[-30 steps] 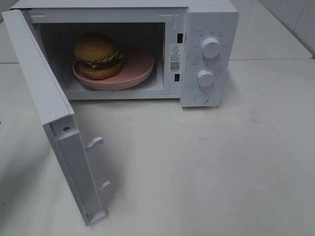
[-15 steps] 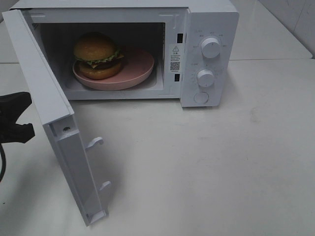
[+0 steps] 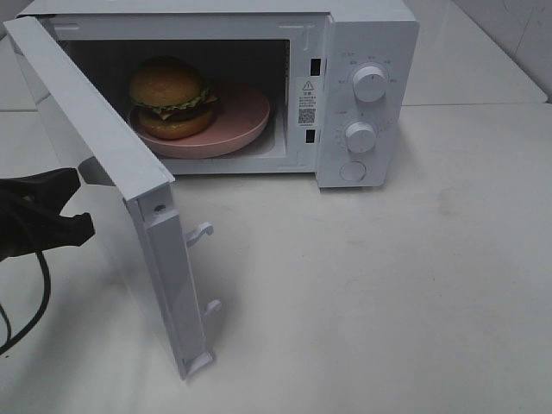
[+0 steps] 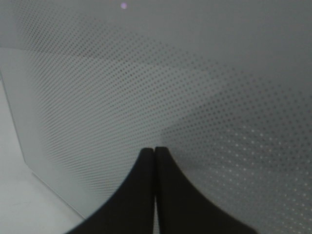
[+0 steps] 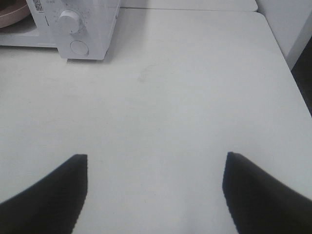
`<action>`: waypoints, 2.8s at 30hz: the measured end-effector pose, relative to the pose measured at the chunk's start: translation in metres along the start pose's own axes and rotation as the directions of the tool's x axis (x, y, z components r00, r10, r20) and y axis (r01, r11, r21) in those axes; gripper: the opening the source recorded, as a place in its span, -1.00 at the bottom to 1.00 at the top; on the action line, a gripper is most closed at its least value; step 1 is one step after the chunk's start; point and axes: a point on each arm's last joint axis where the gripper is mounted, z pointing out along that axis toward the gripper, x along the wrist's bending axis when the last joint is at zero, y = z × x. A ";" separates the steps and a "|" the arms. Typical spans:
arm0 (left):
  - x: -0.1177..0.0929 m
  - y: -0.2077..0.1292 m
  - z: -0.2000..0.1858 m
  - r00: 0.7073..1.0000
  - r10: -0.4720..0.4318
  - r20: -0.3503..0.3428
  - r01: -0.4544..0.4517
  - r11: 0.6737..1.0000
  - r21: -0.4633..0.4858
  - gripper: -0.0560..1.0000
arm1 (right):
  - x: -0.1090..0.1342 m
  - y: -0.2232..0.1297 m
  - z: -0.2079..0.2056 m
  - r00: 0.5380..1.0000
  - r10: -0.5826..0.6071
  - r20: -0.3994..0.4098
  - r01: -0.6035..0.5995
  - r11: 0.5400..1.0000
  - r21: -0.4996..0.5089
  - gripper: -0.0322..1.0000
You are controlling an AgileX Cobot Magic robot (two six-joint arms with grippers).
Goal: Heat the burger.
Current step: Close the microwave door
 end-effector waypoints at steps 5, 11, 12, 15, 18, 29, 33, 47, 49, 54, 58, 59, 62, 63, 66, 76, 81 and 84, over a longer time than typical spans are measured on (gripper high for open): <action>-0.005 0.001 0.007 1.000 -0.010 -0.009 0.010 1.000 -0.007 -0.89 | 0.000 0.000 0.000 1.000 0.000 0.000 0.000 1.000 0.000 0.49; -0.024 0.010 0.027 0.999 0.028 0.019 -0.027 0.998 -0.057 -0.89 | 0.000 0.000 0.000 1.000 0.000 0.000 0.000 1.000 0.000 0.49; -0.026 0.011 0.030 0.999 0.031 0.015 -0.030 0.998 -0.063 -0.89 | 0.000 0.000 0.000 1.000 0.000 0.000 0.000 1.000 0.000 0.49; -0.034 0.016 0.038 0.999 0.034 0.000 -0.034 0.996 -0.081 -0.89 | 0.000 0.000 0.000 1.000 0.000 0.000 0.000 1.000 0.000 0.49; -0.043 0.020 0.047 0.999 0.033 -0.019 -0.035 0.996 -0.083 -0.89 | 0.000 0.000 0.000 1.000 0.000 0.000 0.000 1.000 0.000 0.49; -0.064 0.038 0.078 0.995 0.020 -0.102 -0.028 0.996 -0.083 -0.89 | 0.000 0.000 0.000 1.000 0.000 0.000 0.000 1.000 0.000 0.49; -0.070 0.046 0.095 0.992 -0.019 -0.127 0.008 0.996 -0.084 -0.89 | 0.000 0.000 0.000 1.000 0.000 0.000 0.000 1.000 0.000 0.49; -0.088 0.056 0.133 0.991 -0.018 -0.130 0.009 0.997 -0.070 -0.89 | 0.000 0.000 0.000 1.000 0.000 0.000 0.000 1.000 0.000 0.49; -0.093 0.055 0.136 0.992 -0.014 -0.121 0.007 0.998 -0.058 -0.89 | 0.000 0.000 0.000 1.000 0.000 0.000 0.000 1.000 0.000 0.49; -0.098 0.055 0.146 0.992 0.003 -0.126 -0.008 0.999 -0.039 -0.89 | 0.000 0.000 0.000 1.000 0.000 0.000 0.000 1.000 0.000 0.49; -0.100 0.056 0.151 0.992 0.000 -0.128 -0.005 0.999 -0.042 -0.89 | 0.000 0.000 0.000 1.000 0.000 0.000 0.000 1.000 0.000 0.49; -0.101 0.055 0.153 0.992 -0.005 -0.127 0.001 1.000 -0.031 -0.89 | 0.000 0.000 0.000 1.000 0.000 0.000 0.000 1.000 0.000 0.49; -0.105 0.054 0.158 0.995 -0.001 -0.103 0.002 1.000 0.004 -0.89 | 0.000 0.000 0.000 1.000 0.000 0.000 0.000 1.000 0.000 0.49; -0.105 0.054 0.158 0.995 -0.001 -0.103 0.002 1.000 0.004 -0.89 | 0.000 0.000 0.000 1.000 0.000 0.000 0.000 1.000 0.000 0.49; -0.108 0.055 0.160 0.996 0.007 -0.085 -0.004 1.000 0.027 -0.89 | 0.000 0.000 0.000 1.000 0.000 0.000 0.000 1.000 0.000 0.49; -0.117 0.060 0.150 0.997 0.039 -0.071 -0.038 0.999 0.015 -0.89 | 0.000 0.000 0.000 1.000 0.000 0.000 0.000 1.000 0.000 0.49; -0.121 0.052 0.140 0.997 0.045 -0.066 -0.043 0.999 0.032 -0.89 | 0.000 0.000 0.000 1.000 0.000 0.000 0.000 1.000 0.000 0.49; -0.127 0.041 0.128 0.998 0.052 -0.021 -0.050 0.992 0.114 -0.89 | 0.000 0.000 0.000 1.000 0.000 0.000 0.000 1.000 0.000 0.49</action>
